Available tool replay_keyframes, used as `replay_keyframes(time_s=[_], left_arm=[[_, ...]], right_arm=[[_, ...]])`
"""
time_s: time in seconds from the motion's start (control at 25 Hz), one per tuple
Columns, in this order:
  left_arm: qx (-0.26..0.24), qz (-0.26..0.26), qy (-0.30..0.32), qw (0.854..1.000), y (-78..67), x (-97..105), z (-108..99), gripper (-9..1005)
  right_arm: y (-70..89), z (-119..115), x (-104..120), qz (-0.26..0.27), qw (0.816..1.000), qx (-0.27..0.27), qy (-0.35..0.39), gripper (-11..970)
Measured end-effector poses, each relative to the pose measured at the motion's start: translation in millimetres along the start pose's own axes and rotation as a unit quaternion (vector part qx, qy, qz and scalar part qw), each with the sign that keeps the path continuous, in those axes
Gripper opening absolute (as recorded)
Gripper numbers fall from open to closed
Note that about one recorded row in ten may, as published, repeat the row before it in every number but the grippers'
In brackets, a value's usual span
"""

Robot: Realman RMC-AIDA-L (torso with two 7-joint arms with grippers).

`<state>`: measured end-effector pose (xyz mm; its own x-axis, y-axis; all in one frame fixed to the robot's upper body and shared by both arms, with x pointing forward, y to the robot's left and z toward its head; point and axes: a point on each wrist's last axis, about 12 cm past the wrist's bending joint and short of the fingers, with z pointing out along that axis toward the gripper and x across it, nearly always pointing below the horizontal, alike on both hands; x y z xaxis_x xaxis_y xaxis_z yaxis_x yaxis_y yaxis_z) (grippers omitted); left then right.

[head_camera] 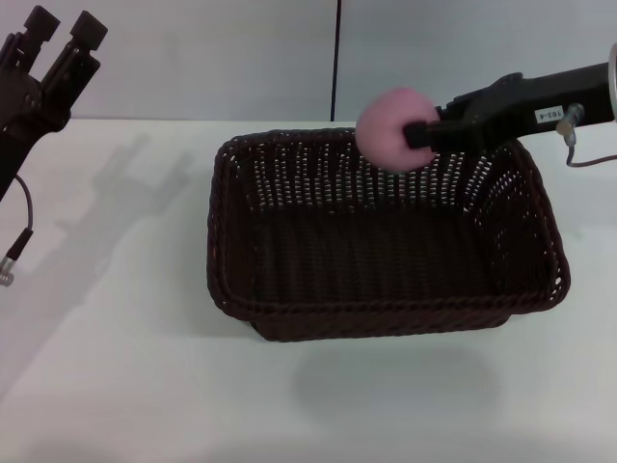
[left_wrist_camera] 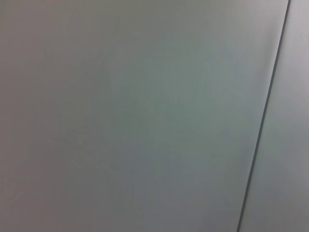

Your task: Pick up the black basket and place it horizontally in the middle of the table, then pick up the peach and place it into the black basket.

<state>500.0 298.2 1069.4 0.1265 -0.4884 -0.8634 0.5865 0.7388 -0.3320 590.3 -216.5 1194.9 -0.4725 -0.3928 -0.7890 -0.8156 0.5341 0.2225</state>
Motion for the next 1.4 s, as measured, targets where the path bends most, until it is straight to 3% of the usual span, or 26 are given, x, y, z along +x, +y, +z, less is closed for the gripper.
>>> replay_keyframes(time_s=[0.08,0.2,0.4,0.52,0.56,0.6,0.64,0.72,0.8,0.84,1.04,1.08,1.16,1.2,1.24,1.32,1.36,1.4], left_arm=[[-0.001,0.0,0.0,1.0,0.1,0.0,-0.7,813],[-0.003,0.0,0.001,1.0,0.4,-0.1,-2.2,813],[-0.011,0.001,-0.005,1.0,2.5,-2.0,-4.3,813],[-0.022,0.003,-0.014,1.0,4.8,-4.5,-7.2,813],[-0.032,0.004,-0.021,0.999,7.1,-7.0,-10.4,813],[-0.032,0.004,-0.021,0.999,7.1,-7.0,-10.4,813],[-0.039,0.006,-0.027,0.999,8.5,-8.6,-13.0,813],[-0.054,0.01,-0.038,0.998,11.5,-12.3,-19.0,813],[-0.077,0.017,-0.054,0.995,16.3,-17.8,-27.2,813],[-0.077,0.017,-0.054,0.995,16.3,-17.8,-27.2,813],[-0.1,0.026,-0.066,0.992,20.7,-22.3,-36.0,813],[-0.1,0.026,-0.066,0.992,20.7,-22.3,-36.0,813],[-0.105,0.031,-0.066,0.992,21.2,-22.2,-37.5,813],[-0.105,0.031,-0.066,0.992,21.2,-22.2,-37.5,813],[-0.111,0.039,-0.067,0.991,21.4,-22.4,-39.4,813],[-0.112,0.041,-0.068,0.99,21.5,-22.5,-40.1,813],[-0.12,0.047,-0.07,0.989,22.1,-22.7,-43.0,813],[-0.12,0.047,-0.07,0.989,22.1,-22.7,-43.0,813]], right_arm=[[0.2,-0.7,1.3,0.001,1.0,0.0,-0.001,166],[1.7,-6.6,6.5,0.009,1.0,-0.012,-0.026,387],[1.5,-27.3,19.8,0.011,0.994,-0.021,-0.103,545],[-1.9,-54.1,45.1,0.009,0.974,-0.018,-0.225,545],[-4.9,-63.9,62.7,0.017,0.959,-0.01,-0.282,545],[-4.9,-63.9,62.7,0.017,0.959,-0.01,-0.282,545],[-9.9,-72.6,88.6,0.038,0.939,0.008,-0.342,545],[-11.9,-76.3,99.2,0.043,0.928,0.018,-0.37,545],[-14.3,-88.1,154.4,0.048,0.861,0.101,-0.496,545],[-14.3,-88.1,154.4,0.048,0.861,0.101,-0.496,545],[-3.7,-96.5,199.0,0.012,0.771,0.257,-0.583,545],[-3.7,-96.5,199.0,0.012,0.771,0.257,-0.583,545],[1.0,-96.9,212.3,-0.006,0.736,0.332,-0.589,545],[1.0,-96.9,212.3,-0.006,0.736,0.332,-0.589,545],[1.9,-97.7,217.9,-0.007,0.722,0.364,-0.589,545],[1.8,-98.5,220.5,-0.004,0.715,0.377,-0.589,545],[1.3,-100.4,225.2,0.005,0.7,0.403,-0.59,545],[1.3,-100.4,225.2,0.005,0.7,0.403,-0.59,545]])
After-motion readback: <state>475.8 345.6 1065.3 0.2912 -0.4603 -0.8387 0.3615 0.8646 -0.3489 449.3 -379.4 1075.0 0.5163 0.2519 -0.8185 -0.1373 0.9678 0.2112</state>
